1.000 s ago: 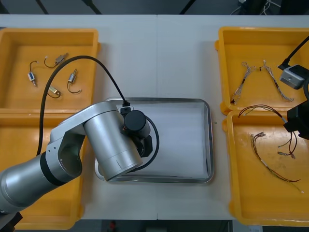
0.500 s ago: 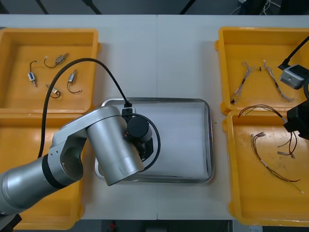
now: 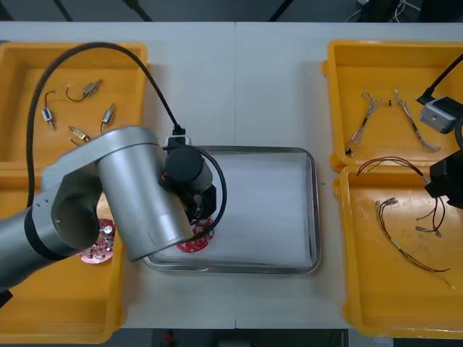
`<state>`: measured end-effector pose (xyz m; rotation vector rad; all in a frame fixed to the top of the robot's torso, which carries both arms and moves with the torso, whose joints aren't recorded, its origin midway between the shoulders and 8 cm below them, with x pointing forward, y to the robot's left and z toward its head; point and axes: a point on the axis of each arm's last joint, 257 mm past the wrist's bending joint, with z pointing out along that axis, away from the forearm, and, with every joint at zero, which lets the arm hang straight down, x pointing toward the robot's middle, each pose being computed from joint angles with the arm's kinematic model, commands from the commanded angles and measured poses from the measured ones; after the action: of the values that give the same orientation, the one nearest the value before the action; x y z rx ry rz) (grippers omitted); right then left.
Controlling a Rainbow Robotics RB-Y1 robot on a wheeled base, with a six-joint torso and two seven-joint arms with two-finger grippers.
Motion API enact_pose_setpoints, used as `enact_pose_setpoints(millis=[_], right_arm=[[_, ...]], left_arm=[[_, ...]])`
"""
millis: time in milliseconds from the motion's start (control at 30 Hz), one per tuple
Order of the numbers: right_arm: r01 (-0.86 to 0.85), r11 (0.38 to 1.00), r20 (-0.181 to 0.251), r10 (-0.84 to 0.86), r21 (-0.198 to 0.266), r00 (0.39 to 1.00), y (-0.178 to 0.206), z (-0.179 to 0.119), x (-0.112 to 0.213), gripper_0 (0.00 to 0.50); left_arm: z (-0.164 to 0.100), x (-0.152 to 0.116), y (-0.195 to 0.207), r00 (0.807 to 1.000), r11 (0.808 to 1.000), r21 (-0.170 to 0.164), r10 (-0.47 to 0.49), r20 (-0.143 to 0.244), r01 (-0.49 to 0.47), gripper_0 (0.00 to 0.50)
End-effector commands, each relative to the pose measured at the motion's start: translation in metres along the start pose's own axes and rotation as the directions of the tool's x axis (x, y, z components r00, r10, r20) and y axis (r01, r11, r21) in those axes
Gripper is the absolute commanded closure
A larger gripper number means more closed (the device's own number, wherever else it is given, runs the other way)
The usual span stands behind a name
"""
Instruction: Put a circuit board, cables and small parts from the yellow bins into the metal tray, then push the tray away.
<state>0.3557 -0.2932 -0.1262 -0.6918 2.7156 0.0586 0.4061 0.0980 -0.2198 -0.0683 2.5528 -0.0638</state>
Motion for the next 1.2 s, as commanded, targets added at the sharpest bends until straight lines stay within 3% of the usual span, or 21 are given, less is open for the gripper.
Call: enact_pose_setpoints(millis=[33, 233, 400, 433, 600, 733, 900, 1067, 1200], right_arm=[[0.008, 0.999, 0.006, -0.008, 0.054, 1.0, -0.007, -0.012, -0.003, 0.5], [0.008, 0.999, 0.006, -0.008, 0.054, 1.0, -0.007, -0.012, -0.003, 0.5], [0.008, 0.999, 0.006, -0.008, 0.054, 1.0, -0.007, -0.012, -0.003, 0.5], [0.009, 0.999, -0.029, -0.008, 0.035, 1.0, -0.003, -0.002, 0.005, 0.5], [0.059, 0.998, -0.036, -0.057, 0.031, 0.998, 0.007, -0.002, -0.003, 0.5], [0.106, 0.994, -0.042, -0.105, 0.036, 0.994, 0.016, -0.002, -0.013, 0.5], [0.221, 0.975, -0.071, -0.217, 0.04, 0.973, 0.038, 0.001, -0.024, 0.5], [0.323, 0.946, -0.044, -0.322, 0.033, 0.946, 0.066, 0.005, -0.042, 0.5], [0.4, 0.917, -0.034, -0.399, 0.01, 0.916, 0.09, 0.011, -0.051, 0.5]], left_arm=[[-0.045, -0.049, 0.015, 0.995, 0.997, 0.043, -0.066, 0.072, 0.063, 0.0], [-0.074, -0.073, 0.038, 0.993, 0.993, 0.075, -0.1, 0.065, 0.095, 0.0], [-0.096, -0.096, 0.072, 0.985, 0.986, 0.066, -0.159, 0.068, 0.155, 0.0], [-0.097, -0.099, 0.076, 0.983, 0.984, 0.065, -0.17, 0.065, 0.165, 0.0], [-0.116, -0.131, 0.115, 0.961, 0.962, 0.057, -0.27, 0.061, 0.267, 0.0], [-0.127, -0.155, 0.148, 0.954, 0.957, 0.037, -0.289, 0.081, 0.287, 0.0], [-0.145, -0.188, 0.189, 0.931, 0.938, 0.044, -0.346, 0.113, 0.344, 0.0], [-0.152, -0.209, 0.224, 0.924, 0.936, 0.018, -0.35, 0.155, 0.352, 0.0], [-0.155, -0.229, 0.251, 0.917, 0.938, -0.008, -0.338, 0.212, 0.347, 0.0]])
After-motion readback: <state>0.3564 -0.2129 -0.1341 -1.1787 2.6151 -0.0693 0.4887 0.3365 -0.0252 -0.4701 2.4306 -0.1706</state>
